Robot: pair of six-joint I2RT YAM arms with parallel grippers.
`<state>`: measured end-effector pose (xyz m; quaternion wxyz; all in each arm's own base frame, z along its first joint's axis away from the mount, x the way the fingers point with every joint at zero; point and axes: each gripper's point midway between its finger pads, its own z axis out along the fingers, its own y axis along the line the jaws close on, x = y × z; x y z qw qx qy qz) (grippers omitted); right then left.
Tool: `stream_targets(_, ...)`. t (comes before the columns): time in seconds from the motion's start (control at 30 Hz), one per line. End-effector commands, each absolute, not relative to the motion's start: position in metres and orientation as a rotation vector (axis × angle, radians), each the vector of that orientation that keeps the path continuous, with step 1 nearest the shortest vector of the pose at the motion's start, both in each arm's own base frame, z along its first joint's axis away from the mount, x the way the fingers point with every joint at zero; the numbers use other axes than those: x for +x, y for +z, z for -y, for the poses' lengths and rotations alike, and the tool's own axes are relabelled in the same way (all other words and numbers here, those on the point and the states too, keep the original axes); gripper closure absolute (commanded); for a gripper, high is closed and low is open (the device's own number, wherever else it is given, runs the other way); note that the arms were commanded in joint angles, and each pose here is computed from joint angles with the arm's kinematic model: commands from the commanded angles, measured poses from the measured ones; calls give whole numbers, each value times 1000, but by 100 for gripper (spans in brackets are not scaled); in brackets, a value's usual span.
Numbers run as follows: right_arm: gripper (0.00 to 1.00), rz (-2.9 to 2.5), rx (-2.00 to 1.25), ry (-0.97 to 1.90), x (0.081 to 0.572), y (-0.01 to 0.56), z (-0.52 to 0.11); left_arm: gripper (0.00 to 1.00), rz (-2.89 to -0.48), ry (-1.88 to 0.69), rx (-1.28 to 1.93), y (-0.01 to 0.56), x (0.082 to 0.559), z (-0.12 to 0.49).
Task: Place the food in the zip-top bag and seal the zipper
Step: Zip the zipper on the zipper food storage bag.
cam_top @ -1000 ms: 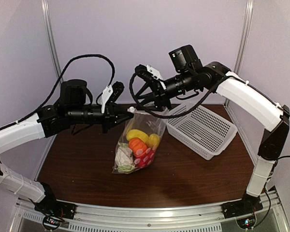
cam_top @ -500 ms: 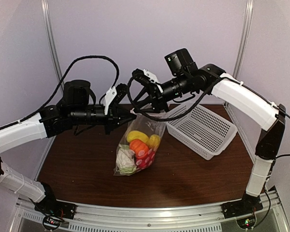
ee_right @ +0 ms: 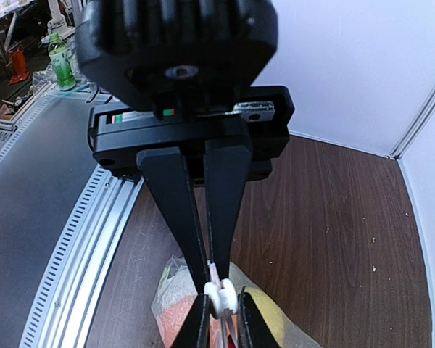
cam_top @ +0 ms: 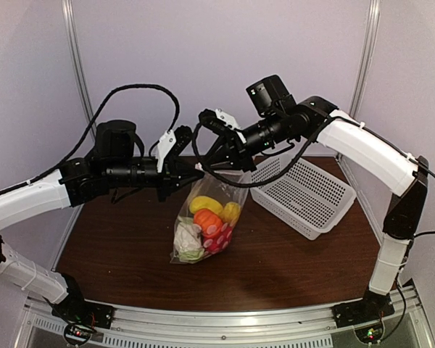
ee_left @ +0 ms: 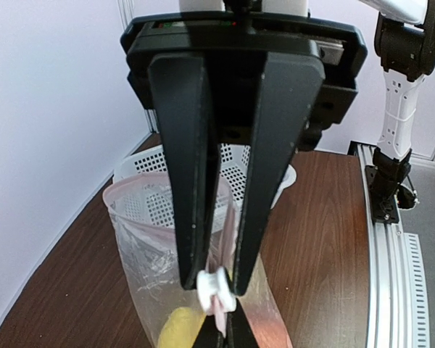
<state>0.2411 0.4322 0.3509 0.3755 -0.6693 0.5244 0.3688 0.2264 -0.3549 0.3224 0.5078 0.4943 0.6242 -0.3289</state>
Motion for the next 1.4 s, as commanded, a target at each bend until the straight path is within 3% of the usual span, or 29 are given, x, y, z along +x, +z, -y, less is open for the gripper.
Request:
stream_targets(0.0, 89, -1363, -1728, 934, 238, 345, -430, 99, -1437, -773, 1165, 342, 231, 358)
stream_targets(0.33, 100, -1416, -1687, 806, 253, 347, -424, 100, -1459, -716, 1108, 341, 238, 349)
stream_targets(0.73, 100, -1540, -1630, 713, 279, 339, -404, 100, -1484, -675, 1058, 335, 244, 335)
stream_targets(1.37, 100, -1755, -1550, 579, 322, 316, -321, 100, -1526, -586, 960, 324, 264, 296)
